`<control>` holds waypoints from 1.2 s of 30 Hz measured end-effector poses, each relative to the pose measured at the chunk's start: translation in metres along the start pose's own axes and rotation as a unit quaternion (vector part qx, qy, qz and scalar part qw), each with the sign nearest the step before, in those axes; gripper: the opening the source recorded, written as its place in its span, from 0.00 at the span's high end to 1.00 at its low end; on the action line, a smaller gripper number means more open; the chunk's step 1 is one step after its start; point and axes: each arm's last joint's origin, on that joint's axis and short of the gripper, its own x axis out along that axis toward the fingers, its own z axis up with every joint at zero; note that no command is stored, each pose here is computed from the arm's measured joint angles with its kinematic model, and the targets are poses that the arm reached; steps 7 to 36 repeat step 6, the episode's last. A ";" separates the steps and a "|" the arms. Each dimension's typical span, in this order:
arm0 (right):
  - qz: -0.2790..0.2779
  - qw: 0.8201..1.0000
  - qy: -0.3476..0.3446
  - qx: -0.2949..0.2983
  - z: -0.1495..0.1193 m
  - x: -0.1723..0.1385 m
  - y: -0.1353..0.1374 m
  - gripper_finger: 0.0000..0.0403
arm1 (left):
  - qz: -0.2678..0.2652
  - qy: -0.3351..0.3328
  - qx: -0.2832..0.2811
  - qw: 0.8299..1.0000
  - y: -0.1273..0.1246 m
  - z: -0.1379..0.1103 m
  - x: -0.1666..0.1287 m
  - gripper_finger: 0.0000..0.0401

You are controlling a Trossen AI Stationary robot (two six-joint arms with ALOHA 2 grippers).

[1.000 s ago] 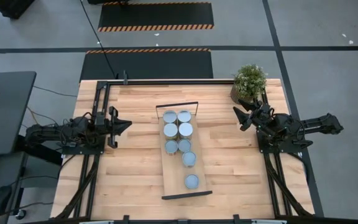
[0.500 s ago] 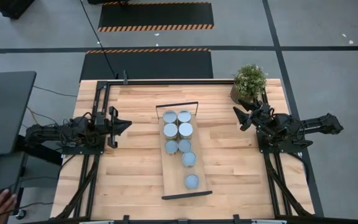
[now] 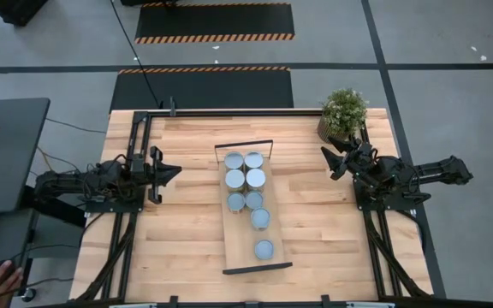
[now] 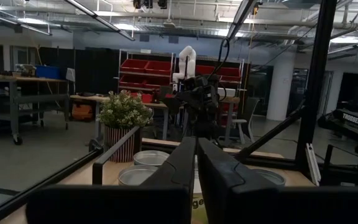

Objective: Pick and place cans onto a shelf
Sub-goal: Return to Home Position

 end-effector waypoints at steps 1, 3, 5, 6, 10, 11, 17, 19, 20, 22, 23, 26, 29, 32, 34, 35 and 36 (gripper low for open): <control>0.000 1.000 0.000 0.000 0.000 0.000 0.000 0.23 | 0.000 0.000 0.000 1.000 0.000 0.000 0.000 0.94; 0.000 1.000 0.000 0.000 0.000 0.000 0.000 0.23 | 0.000 0.000 0.000 1.000 0.000 0.000 0.000 0.94; 0.000 1.000 0.000 0.000 0.000 0.000 0.000 0.23 | 0.000 0.000 0.000 1.000 0.000 0.000 0.000 0.94; 0.000 1.000 0.000 0.000 0.000 0.000 0.000 0.23 | 0.000 0.000 0.000 1.000 0.000 0.000 0.000 0.93; 0.000 1.000 0.000 0.000 0.000 0.000 0.000 0.23 | 0.000 0.000 0.000 1.000 0.000 0.000 0.000 0.93; 0.000 1.000 0.000 0.000 0.000 0.000 0.000 0.23 | 0.000 0.000 0.000 1.000 0.000 0.000 0.000 0.93; 0.000 1.000 0.000 0.000 0.000 0.000 0.000 0.23 | 0.000 0.000 0.000 1.000 0.000 0.000 0.000 0.93; 0.000 1.000 0.000 0.000 0.000 0.000 0.000 0.23 | 0.000 0.000 0.000 1.000 0.000 0.000 0.000 0.93; 0.000 1.000 0.000 0.000 0.000 0.000 0.000 0.23 | 0.000 0.000 0.000 1.000 0.000 0.000 0.000 0.93; 0.000 1.000 0.000 0.000 0.000 0.000 0.000 0.23 | 0.000 0.000 0.000 1.000 0.000 0.000 0.000 0.93; 0.000 1.000 0.000 0.000 0.000 0.000 0.000 0.23 | 0.000 0.000 0.000 1.000 0.000 0.000 0.000 0.93; 0.000 1.000 0.000 0.000 0.000 0.000 0.000 0.23 | 0.000 0.000 0.000 1.000 0.000 0.000 0.000 0.93; 0.000 1.000 0.000 0.000 0.000 0.000 0.000 0.23 | 0.000 0.000 0.000 1.000 0.000 0.000 0.000 0.93; 0.000 1.000 0.000 0.000 0.000 0.000 0.000 0.23 | 0.000 0.000 0.000 1.000 0.000 0.000 0.000 0.93; 0.000 1.000 0.000 0.000 0.000 0.000 0.000 0.23 | 0.000 0.000 0.000 1.000 0.000 0.000 0.000 0.93; 0.000 1.000 0.000 0.000 0.000 0.000 0.000 0.23 | 0.000 0.000 0.000 1.000 0.000 0.000 0.000 0.93; 0.000 1.000 0.000 0.000 0.000 0.000 0.000 0.23 | 0.000 0.000 0.000 1.000 0.000 0.000 0.000 0.93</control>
